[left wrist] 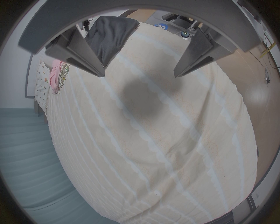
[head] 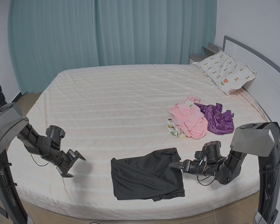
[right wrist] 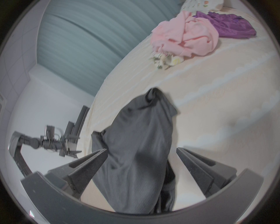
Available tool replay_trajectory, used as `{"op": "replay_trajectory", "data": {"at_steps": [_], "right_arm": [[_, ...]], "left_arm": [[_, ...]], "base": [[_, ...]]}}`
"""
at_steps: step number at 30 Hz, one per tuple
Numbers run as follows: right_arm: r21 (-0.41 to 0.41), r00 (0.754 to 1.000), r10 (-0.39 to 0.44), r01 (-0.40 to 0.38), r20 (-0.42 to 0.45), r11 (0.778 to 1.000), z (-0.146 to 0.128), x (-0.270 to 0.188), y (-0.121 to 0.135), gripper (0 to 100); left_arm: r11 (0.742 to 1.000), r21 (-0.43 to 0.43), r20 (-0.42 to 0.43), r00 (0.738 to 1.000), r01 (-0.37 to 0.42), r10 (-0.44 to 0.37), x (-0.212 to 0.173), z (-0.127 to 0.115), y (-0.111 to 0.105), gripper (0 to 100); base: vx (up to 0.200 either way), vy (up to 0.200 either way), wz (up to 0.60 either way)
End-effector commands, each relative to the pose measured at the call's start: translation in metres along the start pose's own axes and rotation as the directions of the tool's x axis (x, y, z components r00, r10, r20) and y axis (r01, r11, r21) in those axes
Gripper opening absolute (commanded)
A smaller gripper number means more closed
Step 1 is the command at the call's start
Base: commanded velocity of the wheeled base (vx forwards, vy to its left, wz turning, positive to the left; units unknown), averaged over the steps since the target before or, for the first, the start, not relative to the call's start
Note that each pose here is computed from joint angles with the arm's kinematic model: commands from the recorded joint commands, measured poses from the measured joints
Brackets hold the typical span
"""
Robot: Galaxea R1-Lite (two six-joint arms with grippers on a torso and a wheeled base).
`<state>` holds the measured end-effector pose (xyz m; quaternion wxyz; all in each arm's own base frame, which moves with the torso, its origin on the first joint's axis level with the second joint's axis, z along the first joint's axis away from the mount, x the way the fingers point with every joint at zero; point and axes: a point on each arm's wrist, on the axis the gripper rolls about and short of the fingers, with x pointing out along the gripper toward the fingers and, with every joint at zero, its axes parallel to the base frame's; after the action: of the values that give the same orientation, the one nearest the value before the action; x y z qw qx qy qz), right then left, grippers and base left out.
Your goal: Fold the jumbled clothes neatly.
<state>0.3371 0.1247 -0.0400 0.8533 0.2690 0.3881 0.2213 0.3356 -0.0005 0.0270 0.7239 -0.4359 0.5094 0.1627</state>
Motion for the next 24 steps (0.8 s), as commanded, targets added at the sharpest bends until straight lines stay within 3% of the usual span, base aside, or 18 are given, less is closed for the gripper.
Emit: {"op": "replay_trajectory", "data": {"at_steps": [1, 4, 5, 11, 19, 24], "right_arm": [[-0.033, 0.998, 0.005, -0.007, -0.068, 0.999, -0.018, -0.003, 0.005, 100], [-0.044, 0.997, -0.002, -0.002, -0.076, 0.999, -0.022, -0.002, 0.005, 100], [-0.044, 0.997, -0.002, -0.002, -0.076, 0.999, -0.022, -0.004, 0.006, 0], [-0.062, 0.998, 0.023, -0.027, -0.055, 0.998, -0.014, -0.033, 0.024, 0], [-0.11, 0.991, -0.027, 0.012, -0.135, 0.994, -0.02, -0.045, 0.025, 0], [-0.117, 0.992, -0.005, -0.01, -0.125, 0.993, -0.014, -0.059, 0.034, 0]], "left_arm": [[1.0, -0.002, -0.002, 1.0, -0.003, 0.003, 0.0, 0.0, 0.001, 100], [1.0, -0.002, -0.004, 1.0, -0.002, 0.002, 0.0, 0.0, 0.001, 100], [1.0, -0.002, -0.002, 1.0, -0.003, 0.003, 0.0, 0.0, 0.001, 100], [1.0, -0.001, -0.002, 1.0, 0.0, 0.0, 0.0, 0.0, 0.0, 100], [1.0, -0.001, -0.002, 1.0, 0.0, 0.0, 0.0, 0.0, 0.0, 100], [1.0, -0.002, -0.004, 1.0, -0.002, 0.002, 0.0, 0.0, 0.001, 100]], "base": [[0.0, 0.0, 0.0], [0.0, 0.0, 0.0], [0.0, 0.0, 0.0], [0.0, 0.0, 0.0], [0.0, 0.0, 0.0], [0.0, 0.0, 0.0]]}}
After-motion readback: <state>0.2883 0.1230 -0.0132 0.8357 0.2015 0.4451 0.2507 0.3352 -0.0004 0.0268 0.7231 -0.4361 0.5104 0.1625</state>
